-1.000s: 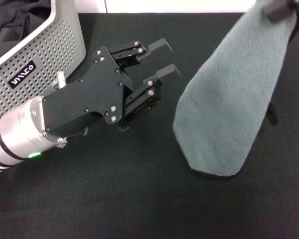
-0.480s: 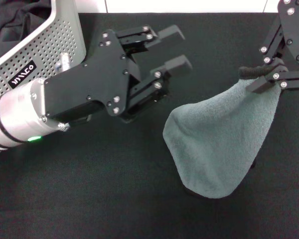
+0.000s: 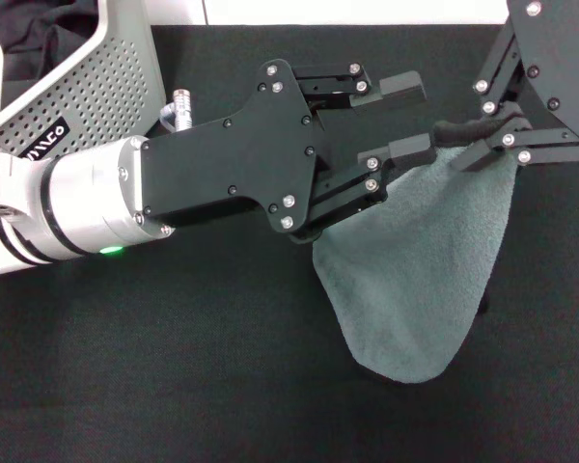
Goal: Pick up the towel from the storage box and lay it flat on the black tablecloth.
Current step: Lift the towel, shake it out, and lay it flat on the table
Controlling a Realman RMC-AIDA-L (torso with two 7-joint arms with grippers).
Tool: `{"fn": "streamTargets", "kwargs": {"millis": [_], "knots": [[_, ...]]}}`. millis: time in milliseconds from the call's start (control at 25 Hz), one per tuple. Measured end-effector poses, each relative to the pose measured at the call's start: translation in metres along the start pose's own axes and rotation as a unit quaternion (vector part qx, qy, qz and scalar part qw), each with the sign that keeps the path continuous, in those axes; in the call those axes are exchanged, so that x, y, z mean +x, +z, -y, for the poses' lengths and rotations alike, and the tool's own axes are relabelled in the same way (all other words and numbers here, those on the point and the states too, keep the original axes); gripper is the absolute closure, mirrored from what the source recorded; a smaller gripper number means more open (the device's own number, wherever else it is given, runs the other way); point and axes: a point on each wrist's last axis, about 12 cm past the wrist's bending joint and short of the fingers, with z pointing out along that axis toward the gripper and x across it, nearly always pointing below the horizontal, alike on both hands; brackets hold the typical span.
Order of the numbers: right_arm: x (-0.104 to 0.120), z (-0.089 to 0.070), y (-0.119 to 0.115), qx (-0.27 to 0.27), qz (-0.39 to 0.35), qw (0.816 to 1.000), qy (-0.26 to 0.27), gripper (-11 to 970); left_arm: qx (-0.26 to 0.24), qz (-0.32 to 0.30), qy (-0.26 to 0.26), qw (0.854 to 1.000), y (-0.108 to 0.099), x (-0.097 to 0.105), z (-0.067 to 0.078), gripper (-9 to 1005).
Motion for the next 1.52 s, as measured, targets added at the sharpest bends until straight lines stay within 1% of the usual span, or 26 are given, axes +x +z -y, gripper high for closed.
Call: {"fn": "streamTargets", "kwargs": {"millis": [320,640,1000,1160,1280,1360,1520], "knots": [[-0.011,-0.004,-0.001,0.004,-0.005,0.999,-0.035,945,0.006,-0.008,0.004,1.0,0.003,0.001,-0.003,663],[-0.008,-0.003,-0.012,0.034,0.003,0.999,-0.035,944,0.041,-0.023,-0.011,0.999,0.008,0.006,0.004,663],[-0.003,-0.004,-0.026,0.075,0.013,0.996,-0.034,943,0.041,-0.024,-0.017,0.999,0.007,0.008,0.007,663],[-0.001,-0.009,-0.036,0.104,0.022,0.994,-0.038,943,0.035,-0.022,-0.017,0.999,0.005,0.008,0.008,664],[0.0,-0.015,-0.043,0.129,0.029,0.99,-0.047,943,0.03,-0.022,-0.018,0.999,0.004,0.008,0.009,664],[0.0,-0.019,-0.044,0.136,0.028,0.989,-0.053,943,0.022,-0.02,-0.015,0.999,0.002,0.008,0.01,664],[-0.002,-0.027,-0.041,0.133,0.018,0.989,-0.067,942,-0.033,-0.004,0.012,0.999,-0.012,0.006,0.014,664]]}}
